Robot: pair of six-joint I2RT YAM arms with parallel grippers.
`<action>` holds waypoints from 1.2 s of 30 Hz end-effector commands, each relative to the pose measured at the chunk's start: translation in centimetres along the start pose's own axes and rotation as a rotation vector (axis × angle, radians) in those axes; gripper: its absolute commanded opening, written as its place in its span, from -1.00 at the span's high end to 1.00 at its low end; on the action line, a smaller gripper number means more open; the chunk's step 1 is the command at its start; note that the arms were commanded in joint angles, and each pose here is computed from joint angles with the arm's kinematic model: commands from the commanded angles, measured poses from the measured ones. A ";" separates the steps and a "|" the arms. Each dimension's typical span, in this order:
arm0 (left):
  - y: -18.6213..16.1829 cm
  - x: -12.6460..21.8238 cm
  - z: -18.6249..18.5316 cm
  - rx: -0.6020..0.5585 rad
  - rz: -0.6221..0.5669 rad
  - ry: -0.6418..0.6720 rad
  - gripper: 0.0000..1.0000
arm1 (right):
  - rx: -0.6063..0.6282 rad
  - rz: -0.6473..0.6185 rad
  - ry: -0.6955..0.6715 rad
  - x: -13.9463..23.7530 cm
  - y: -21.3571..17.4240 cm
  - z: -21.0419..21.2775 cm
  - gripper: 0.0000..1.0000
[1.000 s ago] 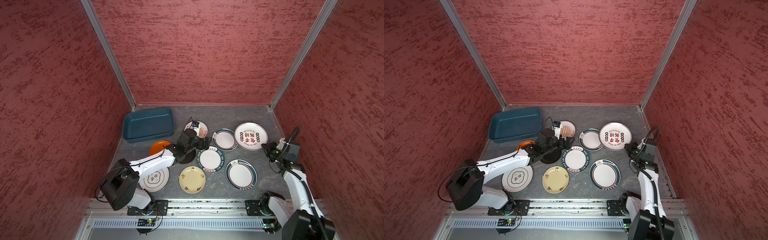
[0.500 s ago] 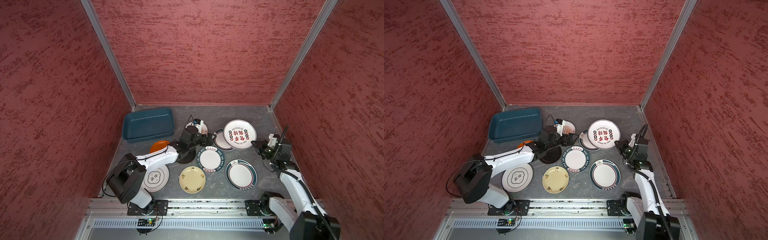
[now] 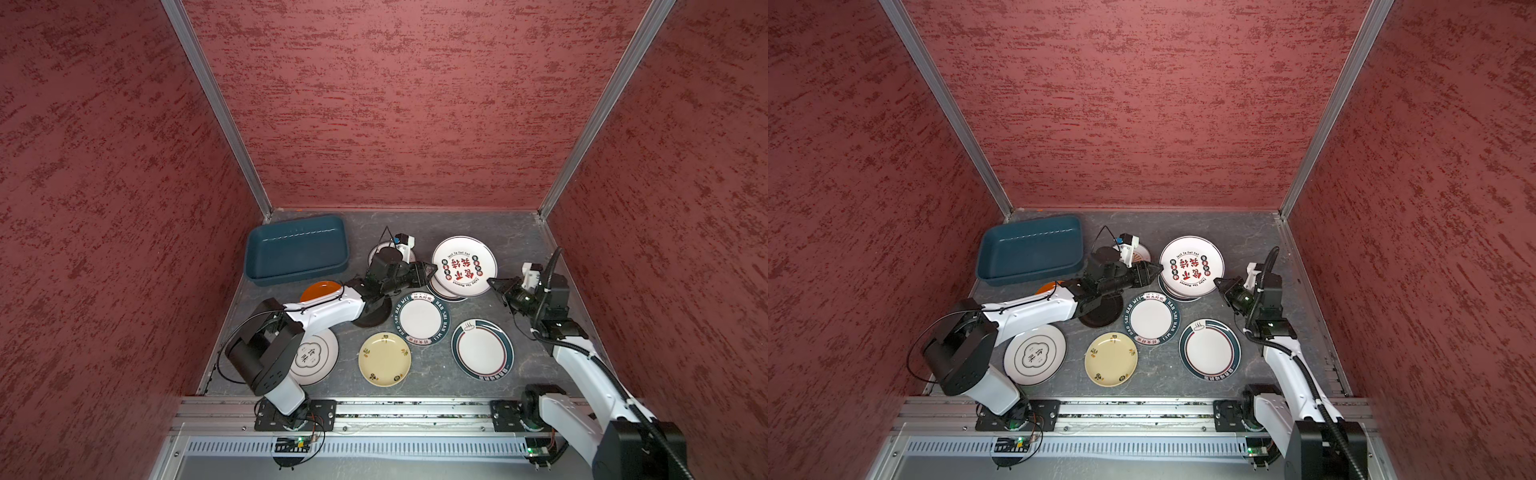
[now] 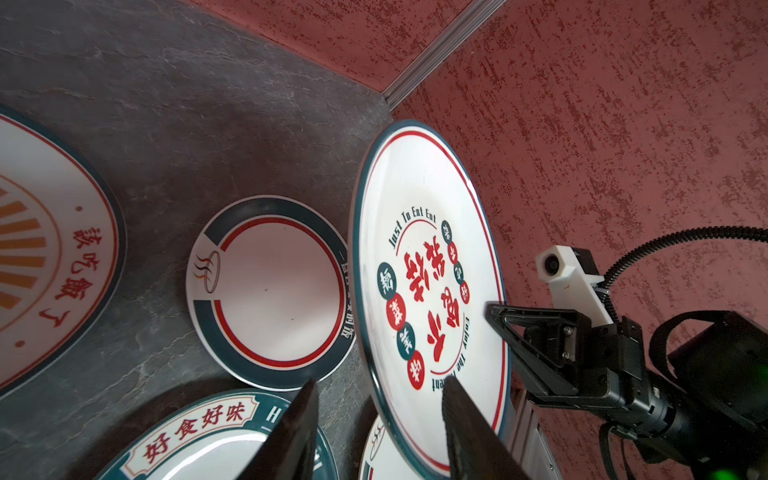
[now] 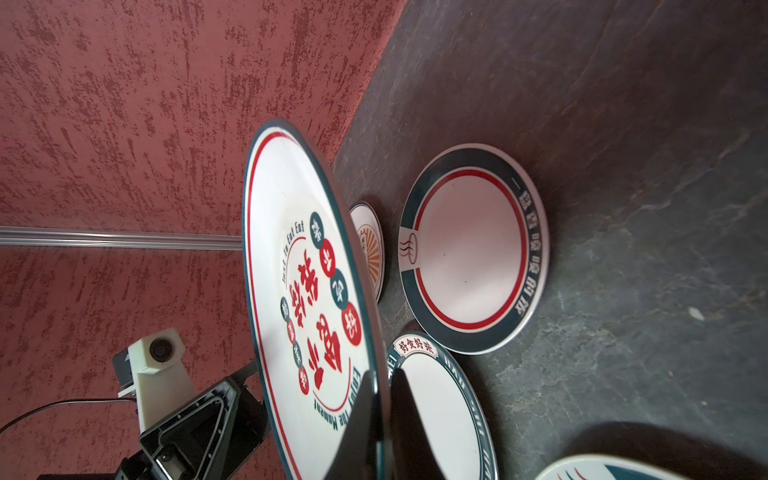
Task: Place the plates into the plastic bin on the countertop
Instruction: 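Close the left gripper on the plate rim beside the right gripper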
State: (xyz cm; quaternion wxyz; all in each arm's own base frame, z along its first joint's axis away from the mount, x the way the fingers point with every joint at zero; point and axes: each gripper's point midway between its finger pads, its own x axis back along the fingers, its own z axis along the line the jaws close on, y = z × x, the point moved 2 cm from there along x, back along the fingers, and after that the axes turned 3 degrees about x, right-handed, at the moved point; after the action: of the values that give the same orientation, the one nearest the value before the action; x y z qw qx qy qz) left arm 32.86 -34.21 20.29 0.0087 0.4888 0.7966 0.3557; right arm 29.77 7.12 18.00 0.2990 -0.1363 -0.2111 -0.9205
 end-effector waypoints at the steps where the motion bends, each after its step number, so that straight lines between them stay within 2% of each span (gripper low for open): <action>1: 0.1 -0.7 -1.1 -0.003 0.004 -0.034 0.20 | 0.022 -0.020 0.083 -0.1 0.3 1.7 1.00; 7: -0.2 -1.0 -1.1 -0.005 0.012 -0.025 0.39 | 0.033 -0.006 0.092 -0.3 -0.1 1.8 1.00; 11: -0.2 -1.3 -1.0 -0.007 0.018 -0.019 0.66 | 0.039 -0.004 0.094 -0.3 -0.2 1.9 1.00; 19: -0.2 -1.6 -0.8 -0.007 0.020 -0.009 0.66 | 0.054 0.007 0.102 -0.5 -0.5 2.3 1.00; 22: -0.1 -1.7 -0.7 -0.006 0.018 -0.006 0.55 | 0.060 0.008 0.100 -0.6 -0.6 2.4 1.00; 24: -0.1 -1.7 -0.6 -0.007 0.021 -0.005 0.56 | 0.060 0.007 0.101 -0.6 -0.6 2.4 1.00; 28: 0.0 -1.7 -0.6 -0.006 0.018 -0.005 0.67 | 0.059 0.012 0.103 -0.7 -0.7 2.5 1.00; 34: 0.2 -1.7 -0.5 0.000 0.017 0.000 1.00 | 0.059 0.011 0.101 -0.7 -0.8 2.4 1.00; 36: 0.5 -1.5 -0.3 0.002 0.012 0.008 1.00 | 0.063 0.011 0.104 -0.6 -0.8 2.5 0.57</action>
State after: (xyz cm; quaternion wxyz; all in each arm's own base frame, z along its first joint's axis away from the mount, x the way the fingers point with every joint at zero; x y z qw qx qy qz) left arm 34.17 -34.67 19.46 -0.0235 0.4788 0.8072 0.3443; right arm 29.80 8.70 18.10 0.3160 -0.1138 -0.2191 -0.9161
